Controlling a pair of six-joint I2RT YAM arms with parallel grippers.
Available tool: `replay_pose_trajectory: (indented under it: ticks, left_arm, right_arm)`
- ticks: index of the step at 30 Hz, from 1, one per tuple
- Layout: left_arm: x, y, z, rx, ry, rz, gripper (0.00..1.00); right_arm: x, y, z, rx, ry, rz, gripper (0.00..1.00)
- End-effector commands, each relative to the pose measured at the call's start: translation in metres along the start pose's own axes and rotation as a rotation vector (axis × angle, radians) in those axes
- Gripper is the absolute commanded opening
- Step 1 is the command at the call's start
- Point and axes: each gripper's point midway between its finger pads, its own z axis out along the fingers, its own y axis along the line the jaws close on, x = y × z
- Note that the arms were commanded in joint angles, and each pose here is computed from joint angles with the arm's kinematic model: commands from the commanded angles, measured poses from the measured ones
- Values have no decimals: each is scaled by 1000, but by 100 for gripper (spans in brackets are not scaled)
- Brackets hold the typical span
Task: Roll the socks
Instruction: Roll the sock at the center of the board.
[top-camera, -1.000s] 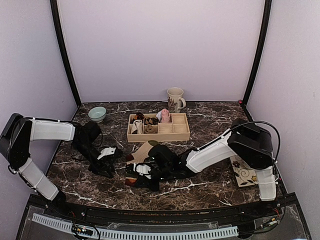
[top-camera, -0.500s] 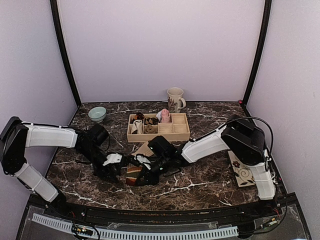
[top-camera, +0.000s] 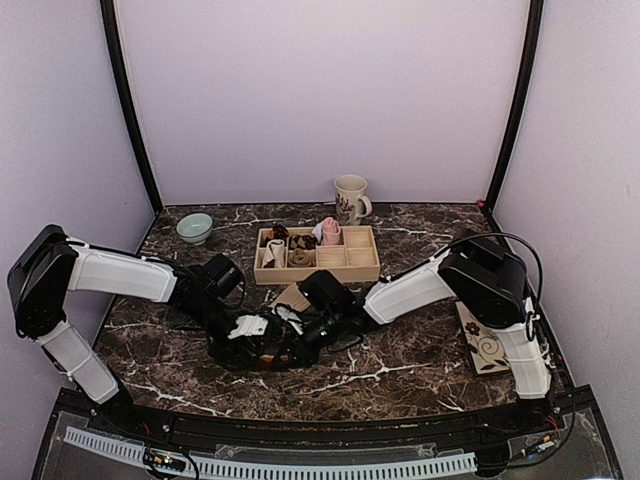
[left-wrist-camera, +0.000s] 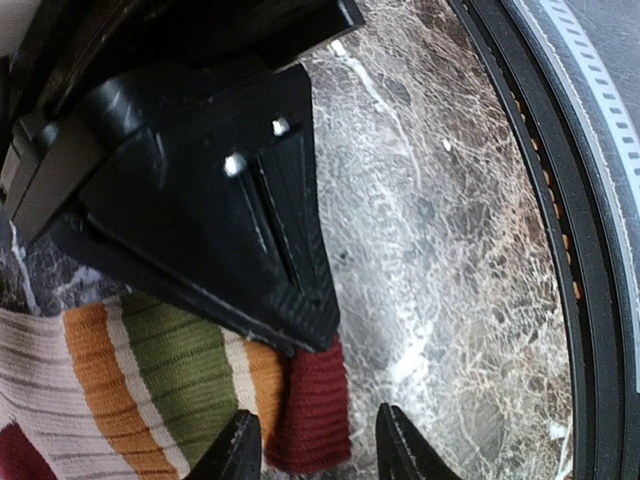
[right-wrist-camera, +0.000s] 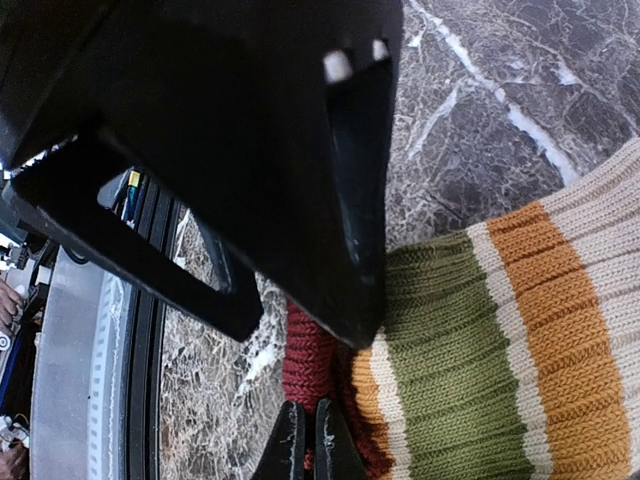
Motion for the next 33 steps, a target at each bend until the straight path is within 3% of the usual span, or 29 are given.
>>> replay_pose_trajectory:
  ticks: [1,21,33]
  left_arm:
    - [-13,13,2,-25,-25,2,42]
    - [-5,14,2,-57,9,60,39]
    - [-3,-12,-15,-54,20,77,45]
  right_arm:
    - [98,-62,5,188,223,270,0]
    - [103,-71,6,191,225,379,0]
    - [111,-77,-1,207,206,418,0]
